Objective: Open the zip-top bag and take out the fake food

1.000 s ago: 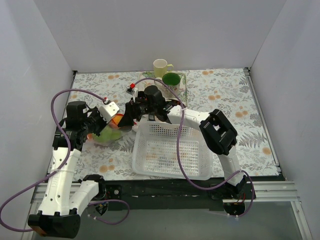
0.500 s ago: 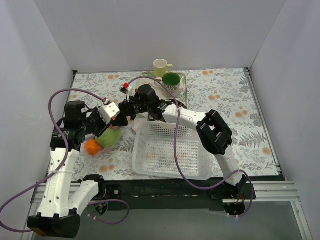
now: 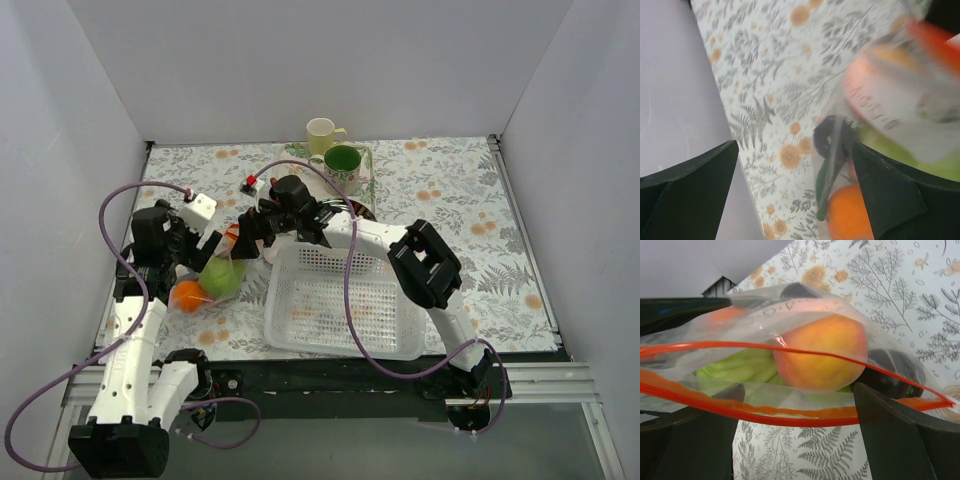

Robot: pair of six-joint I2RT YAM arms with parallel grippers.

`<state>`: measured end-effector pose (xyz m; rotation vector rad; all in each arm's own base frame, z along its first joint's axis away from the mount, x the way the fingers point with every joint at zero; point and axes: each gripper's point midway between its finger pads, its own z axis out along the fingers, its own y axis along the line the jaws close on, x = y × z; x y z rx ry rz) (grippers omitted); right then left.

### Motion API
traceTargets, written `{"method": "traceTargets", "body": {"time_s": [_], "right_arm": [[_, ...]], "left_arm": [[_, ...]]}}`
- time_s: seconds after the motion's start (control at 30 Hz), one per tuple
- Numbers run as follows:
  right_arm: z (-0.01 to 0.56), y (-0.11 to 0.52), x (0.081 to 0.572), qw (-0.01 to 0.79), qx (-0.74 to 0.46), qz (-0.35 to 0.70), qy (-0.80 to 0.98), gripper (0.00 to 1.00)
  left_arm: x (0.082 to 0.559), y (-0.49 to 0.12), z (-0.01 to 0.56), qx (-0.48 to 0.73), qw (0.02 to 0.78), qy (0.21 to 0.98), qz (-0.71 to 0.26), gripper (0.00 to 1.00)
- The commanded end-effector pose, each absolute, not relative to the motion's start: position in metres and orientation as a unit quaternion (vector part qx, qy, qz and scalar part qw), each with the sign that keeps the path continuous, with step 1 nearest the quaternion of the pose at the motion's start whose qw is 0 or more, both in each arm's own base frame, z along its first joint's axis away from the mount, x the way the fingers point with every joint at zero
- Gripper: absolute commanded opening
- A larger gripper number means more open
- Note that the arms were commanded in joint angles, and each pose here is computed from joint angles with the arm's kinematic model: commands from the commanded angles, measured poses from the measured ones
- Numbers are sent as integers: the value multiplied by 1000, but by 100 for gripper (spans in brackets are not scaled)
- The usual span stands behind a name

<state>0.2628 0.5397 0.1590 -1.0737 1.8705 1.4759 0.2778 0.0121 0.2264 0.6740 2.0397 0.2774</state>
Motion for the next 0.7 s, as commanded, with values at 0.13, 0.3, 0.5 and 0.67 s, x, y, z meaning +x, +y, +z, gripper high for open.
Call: {"method": "traceTargets", "body": {"time_s": [0.13, 0.3, 0.5, 0.67], "right_arm": [[168, 522, 258, 334, -430, 472, 693, 98], [170, 520, 265, 366, -433, 462, 682, 98], [169, 528, 266, 377, -440, 476, 662, 98], [167, 540, 265, 363, -447, 486, 657, 98]], "left_arm": [[262, 82, 117, 146, 358, 909, 157, 98], [268, 78, 94, 66, 294, 954, 1, 98], [269, 41, 73, 61, 225, 960, -153, 96], [278, 23, 83, 65, 210, 951, -219, 92]]}}
